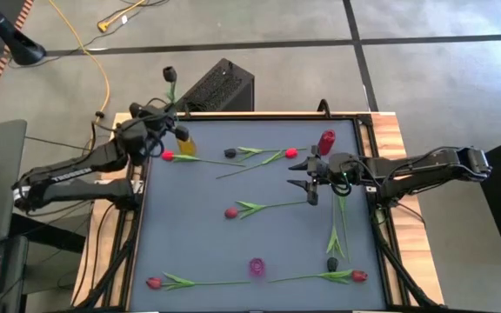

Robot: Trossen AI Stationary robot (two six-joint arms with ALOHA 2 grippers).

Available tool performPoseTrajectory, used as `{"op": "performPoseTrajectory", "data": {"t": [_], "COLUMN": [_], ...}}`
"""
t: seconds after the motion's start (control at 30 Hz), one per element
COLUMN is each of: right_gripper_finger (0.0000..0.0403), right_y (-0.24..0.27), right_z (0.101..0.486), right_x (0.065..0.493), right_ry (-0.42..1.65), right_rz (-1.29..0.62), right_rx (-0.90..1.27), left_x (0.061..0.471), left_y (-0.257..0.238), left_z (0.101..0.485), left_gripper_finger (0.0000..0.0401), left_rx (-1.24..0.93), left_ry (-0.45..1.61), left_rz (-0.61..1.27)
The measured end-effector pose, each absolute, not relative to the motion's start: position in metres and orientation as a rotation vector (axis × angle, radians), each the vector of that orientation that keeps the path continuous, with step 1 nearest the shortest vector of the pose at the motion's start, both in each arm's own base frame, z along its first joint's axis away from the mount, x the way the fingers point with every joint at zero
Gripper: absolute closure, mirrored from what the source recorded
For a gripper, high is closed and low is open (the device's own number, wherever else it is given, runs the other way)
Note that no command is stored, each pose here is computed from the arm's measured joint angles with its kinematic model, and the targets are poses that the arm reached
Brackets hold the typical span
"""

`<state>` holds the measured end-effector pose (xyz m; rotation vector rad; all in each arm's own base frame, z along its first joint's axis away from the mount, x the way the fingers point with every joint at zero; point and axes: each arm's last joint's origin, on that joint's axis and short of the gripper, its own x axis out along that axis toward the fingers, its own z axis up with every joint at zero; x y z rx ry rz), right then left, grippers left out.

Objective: Sort flowers into vase by color
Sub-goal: Put the middle black flower into the yellow vase

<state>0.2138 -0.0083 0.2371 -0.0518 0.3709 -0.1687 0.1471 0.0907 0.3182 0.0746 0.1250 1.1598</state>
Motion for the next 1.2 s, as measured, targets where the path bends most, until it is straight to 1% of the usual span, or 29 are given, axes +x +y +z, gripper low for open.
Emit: {"op": "performPoseTrajectory", "data": {"t": [0.27,0.6,0.73,0.97,1.2], "right_gripper_finger": [0.0181,0.0181,0.0181,0.0181,0.0181], "right_y": [-0.008,-0.008,-0.008,-0.008,-0.008], "right_z": [0.237,0.237,0.237,0.237,0.237], "right_x": [0.214,0.214,0.214,0.214,0.214], "right_ry": [0.373,0.375,0.375,0.376,0.376], "right_rz": [-0.169,-0.169,-0.167,-0.166,-0.166], "right_rx": [-0.051,-0.05,-0.05,-0.051,-0.052], "left_x": [0.145,0.143,0.142,0.14,0.136], "left_y": [0.114,0.125,0.126,0.124,0.121], "left_z": [0.31,0.302,0.283,0.248,0.225], "left_gripper_finger": [0.0401,0.0401,0.0401,0.0401,0.0401], "left_rx": [0.079,0.034,0.006,-0.012,-0.054], "left_ry": [0.188,0.199,0.214,0.165,0.198], "left_rz": [1.194,1.181,1.192,1.187,1.195]}}
